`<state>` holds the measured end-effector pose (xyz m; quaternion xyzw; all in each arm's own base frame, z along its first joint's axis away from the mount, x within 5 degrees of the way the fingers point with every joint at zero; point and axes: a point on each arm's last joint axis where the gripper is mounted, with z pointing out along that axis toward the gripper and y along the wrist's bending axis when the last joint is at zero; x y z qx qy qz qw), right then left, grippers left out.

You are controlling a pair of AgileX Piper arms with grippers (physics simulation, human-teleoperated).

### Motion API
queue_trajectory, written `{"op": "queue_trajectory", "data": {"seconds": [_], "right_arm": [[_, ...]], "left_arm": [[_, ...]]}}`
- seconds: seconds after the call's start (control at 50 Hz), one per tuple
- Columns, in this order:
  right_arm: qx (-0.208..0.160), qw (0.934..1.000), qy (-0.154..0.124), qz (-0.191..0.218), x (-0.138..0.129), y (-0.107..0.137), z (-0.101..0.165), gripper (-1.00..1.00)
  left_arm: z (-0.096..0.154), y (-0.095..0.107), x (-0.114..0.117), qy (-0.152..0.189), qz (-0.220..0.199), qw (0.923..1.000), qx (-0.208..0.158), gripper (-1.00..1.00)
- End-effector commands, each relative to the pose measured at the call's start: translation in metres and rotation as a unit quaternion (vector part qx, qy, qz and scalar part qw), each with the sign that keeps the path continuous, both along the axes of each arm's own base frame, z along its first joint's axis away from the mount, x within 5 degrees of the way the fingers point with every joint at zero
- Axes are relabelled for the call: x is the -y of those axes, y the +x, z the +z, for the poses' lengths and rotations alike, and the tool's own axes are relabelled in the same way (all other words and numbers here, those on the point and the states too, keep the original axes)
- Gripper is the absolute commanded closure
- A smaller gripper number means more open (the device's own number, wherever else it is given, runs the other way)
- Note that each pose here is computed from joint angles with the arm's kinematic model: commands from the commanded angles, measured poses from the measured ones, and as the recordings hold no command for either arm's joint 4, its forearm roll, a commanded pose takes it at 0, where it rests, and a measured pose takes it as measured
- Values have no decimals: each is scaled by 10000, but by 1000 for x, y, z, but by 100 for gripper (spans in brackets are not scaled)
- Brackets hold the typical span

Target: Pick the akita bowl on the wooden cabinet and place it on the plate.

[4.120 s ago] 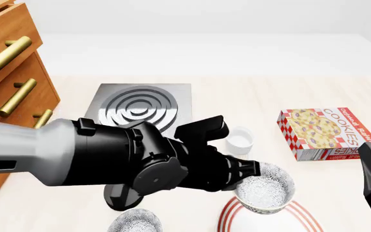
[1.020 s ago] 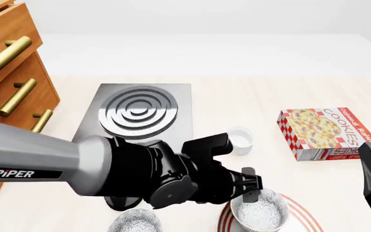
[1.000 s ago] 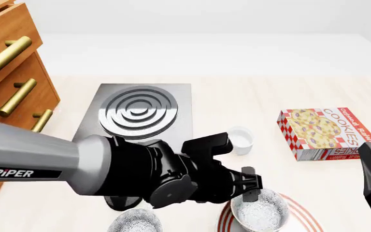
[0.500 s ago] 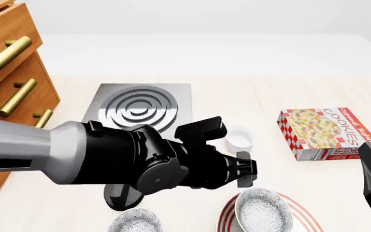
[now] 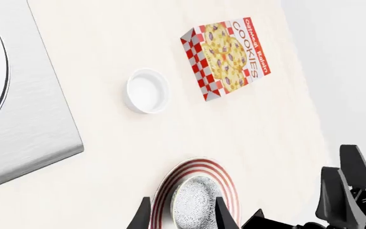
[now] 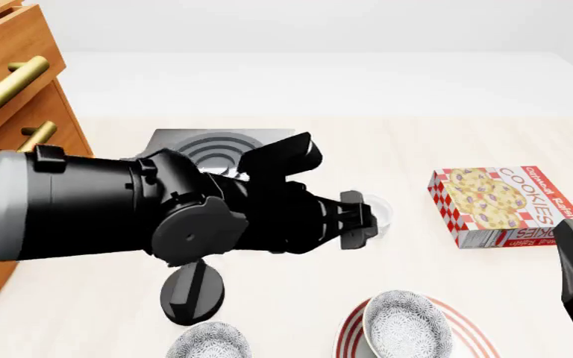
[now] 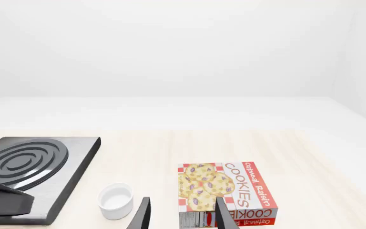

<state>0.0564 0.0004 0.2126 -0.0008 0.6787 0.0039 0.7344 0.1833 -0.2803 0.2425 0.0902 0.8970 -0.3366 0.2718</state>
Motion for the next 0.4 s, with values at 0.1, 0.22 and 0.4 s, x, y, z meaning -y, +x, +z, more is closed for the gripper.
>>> {"op": "queue_trajectory", "data": {"seconds": [0.1,0.22,0.4], "right_arm": [[-1,10000,-1,-1,0,0,0,-100],[-1,10000,1,0,0,0,0,-100],[0,10000,-1,0,0,0,0,-100]], "left_arm": [[43,-6,-28,-406,-90,9966,711,-100],[45,-15,-37,-496,-104,9959,745,-100],[68,-22,-67,-694,14,9911,1140,-100]]}}
